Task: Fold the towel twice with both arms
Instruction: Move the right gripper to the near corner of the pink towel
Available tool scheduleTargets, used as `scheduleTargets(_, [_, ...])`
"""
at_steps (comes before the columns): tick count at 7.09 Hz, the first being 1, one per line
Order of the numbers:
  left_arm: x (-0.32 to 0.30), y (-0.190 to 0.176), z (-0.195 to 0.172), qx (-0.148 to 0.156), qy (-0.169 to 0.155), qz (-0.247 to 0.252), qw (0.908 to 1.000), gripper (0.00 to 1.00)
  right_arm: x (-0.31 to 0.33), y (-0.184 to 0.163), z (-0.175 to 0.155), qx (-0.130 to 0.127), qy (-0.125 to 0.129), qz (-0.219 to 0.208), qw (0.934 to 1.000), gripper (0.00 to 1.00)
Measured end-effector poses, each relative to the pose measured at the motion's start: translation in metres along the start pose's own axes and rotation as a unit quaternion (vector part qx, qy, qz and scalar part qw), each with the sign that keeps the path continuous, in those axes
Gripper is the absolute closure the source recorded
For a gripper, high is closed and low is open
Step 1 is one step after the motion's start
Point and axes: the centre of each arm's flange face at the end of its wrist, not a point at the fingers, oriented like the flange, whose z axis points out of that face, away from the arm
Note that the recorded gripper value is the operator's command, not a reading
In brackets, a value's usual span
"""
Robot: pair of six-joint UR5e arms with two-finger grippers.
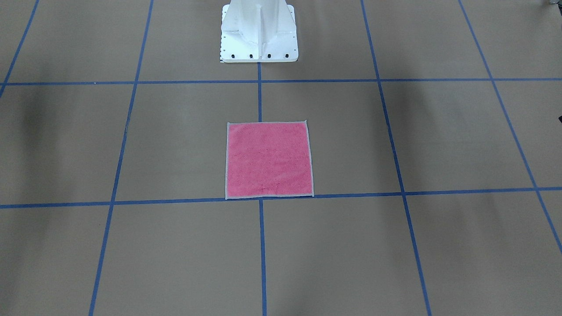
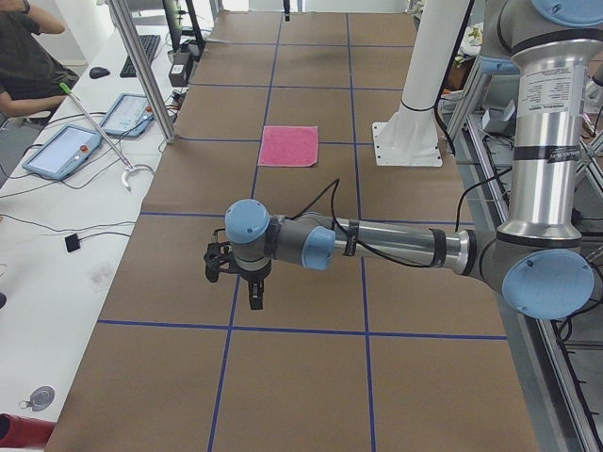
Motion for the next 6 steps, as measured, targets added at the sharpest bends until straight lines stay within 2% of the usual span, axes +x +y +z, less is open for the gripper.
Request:
scheduleTargets(1, [0.002, -0.001, -0.001, 0.003, 0.001, 0.005, 1.0, 0.0, -0.034, 0.004, 0.004, -0.005, -0.011, 0.004, 0.9999, 0.0])
scheduleTargets(3, [0.006, -0.003, 0.0, 0.002, 0.011, 0.002, 0.9999, 0.0, -0.117, 0.013, 0.01, -0.012, -0.033, 0.041, 0.9985, 0.0])
scheduleTargets(6, [0.023, -0.005, 0.004, 0.001, 0.036, -0.025, 0.9991, 0.0, -0.229, 0.032, 0.047, 0.012, -0.067, 0.102, 0.9924, 0.0])
